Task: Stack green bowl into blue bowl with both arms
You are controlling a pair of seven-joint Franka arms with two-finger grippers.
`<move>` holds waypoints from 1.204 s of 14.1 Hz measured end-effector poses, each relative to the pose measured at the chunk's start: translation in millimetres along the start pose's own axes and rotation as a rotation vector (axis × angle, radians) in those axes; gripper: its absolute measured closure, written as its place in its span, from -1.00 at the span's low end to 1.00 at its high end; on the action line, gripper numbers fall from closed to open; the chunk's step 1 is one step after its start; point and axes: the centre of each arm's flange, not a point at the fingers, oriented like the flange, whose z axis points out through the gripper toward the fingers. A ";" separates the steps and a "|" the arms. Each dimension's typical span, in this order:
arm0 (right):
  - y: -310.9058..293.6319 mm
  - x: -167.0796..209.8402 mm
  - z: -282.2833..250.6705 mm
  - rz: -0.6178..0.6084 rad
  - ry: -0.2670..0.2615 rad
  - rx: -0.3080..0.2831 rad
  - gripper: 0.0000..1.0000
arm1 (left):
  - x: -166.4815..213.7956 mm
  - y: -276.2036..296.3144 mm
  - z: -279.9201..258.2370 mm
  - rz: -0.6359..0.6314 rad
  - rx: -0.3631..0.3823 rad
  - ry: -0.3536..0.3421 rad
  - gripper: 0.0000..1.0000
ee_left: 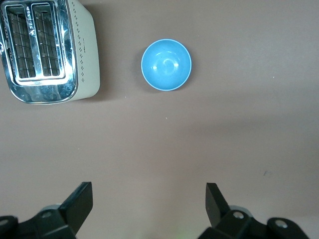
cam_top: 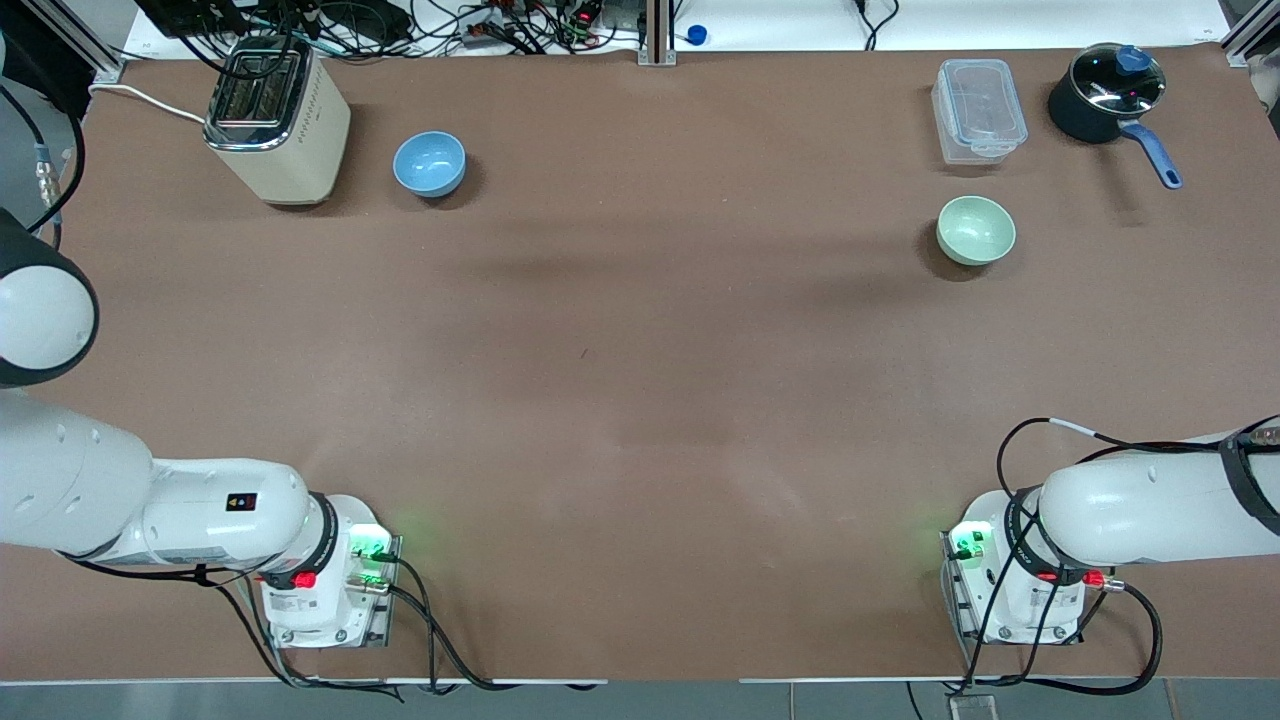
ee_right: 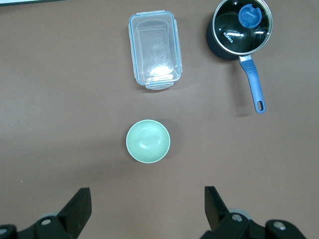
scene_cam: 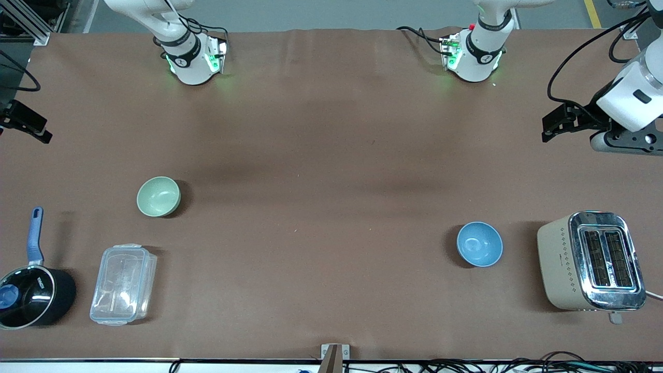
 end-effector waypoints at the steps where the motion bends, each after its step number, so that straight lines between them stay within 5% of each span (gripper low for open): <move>1: 1.0 0.1 0.0 0.002 0.000 0.000 -1.00 | 0.0 0.0 0.0 0.000 0.000 0.000 -1.00; 6: -6.5 -0.3 -1.1 -0.011 0.000 0.002 -1.00 | 4.4 -3.5 11.6 -0.003 0.008 -0.027 -1.00; 9: -6.8 -2.6 23.9 -0.025 -0.072 -0.002 -1.00 | 53.7 -20.4 105.6 -0.013 0.010 -0.105 -1.00; 12: 2.1 -3.9 102.4 -0.049 -0.175 -0.004 -1.00 | 104.9 -33.2 248.1 -0.023 -0.018 -0.179 -1.00; 17: 26.1 -24.4 277.9 -0.092 -0.089 0.002 -1.00 | 132.6 -64.8 380.1 -0.036 0.003 -0.165 -1.00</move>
